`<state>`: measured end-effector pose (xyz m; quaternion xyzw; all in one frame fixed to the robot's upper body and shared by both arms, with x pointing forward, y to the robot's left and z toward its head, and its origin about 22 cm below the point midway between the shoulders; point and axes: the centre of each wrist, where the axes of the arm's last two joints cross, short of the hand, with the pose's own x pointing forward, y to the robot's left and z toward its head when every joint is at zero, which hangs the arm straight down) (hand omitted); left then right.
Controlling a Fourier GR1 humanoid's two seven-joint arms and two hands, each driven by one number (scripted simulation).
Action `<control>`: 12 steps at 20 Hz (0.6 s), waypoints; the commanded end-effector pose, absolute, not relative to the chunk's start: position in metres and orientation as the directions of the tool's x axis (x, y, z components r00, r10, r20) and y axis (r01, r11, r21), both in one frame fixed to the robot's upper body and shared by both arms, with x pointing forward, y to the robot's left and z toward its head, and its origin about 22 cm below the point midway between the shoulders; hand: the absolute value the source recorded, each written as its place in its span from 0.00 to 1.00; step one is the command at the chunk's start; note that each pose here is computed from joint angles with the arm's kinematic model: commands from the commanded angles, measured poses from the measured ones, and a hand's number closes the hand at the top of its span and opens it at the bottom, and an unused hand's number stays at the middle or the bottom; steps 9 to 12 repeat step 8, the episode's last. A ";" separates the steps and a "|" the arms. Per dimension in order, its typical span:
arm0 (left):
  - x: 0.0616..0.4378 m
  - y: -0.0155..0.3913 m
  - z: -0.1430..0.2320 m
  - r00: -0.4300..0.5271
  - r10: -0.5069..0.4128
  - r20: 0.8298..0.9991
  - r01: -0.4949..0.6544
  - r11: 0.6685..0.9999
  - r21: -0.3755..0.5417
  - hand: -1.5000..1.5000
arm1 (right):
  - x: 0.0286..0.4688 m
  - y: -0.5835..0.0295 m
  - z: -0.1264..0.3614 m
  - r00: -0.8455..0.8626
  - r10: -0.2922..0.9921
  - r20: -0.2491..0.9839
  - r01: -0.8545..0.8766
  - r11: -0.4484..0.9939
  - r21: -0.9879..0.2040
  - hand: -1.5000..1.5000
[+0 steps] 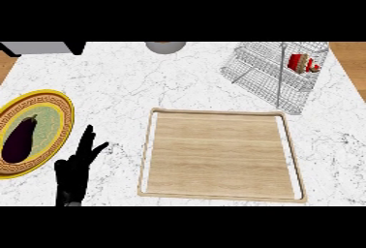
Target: Pick the cupcake from the tray and place it in the tiered basket
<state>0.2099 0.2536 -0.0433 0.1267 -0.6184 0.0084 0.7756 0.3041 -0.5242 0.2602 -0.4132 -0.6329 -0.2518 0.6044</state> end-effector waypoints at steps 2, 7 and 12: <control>0.190 0.260 -0.061 0.293 -0.146 0.945 -0.195 0.958 0.209 0.50 | 0.226 -0.571 0.261 0.088 0.230 0.969 0.830 0.521 -0.199 0.00; 0.200 0.254 -0.050 0.284 -0.141 0.948 -0.169 0.966 0.194 0.50 | 0.151 -0.617 0.253 0.055 0.222 0.973 0.794 0.582 -0.178 0.00; 0.195 0.262 -0.063 0.294 -0.146 0.945 -0.169 0.965 0.202 0.50 | 0.144 -0.622 0.270 0.034 0.226 0.974 0.781 0.602 -0.167 0.00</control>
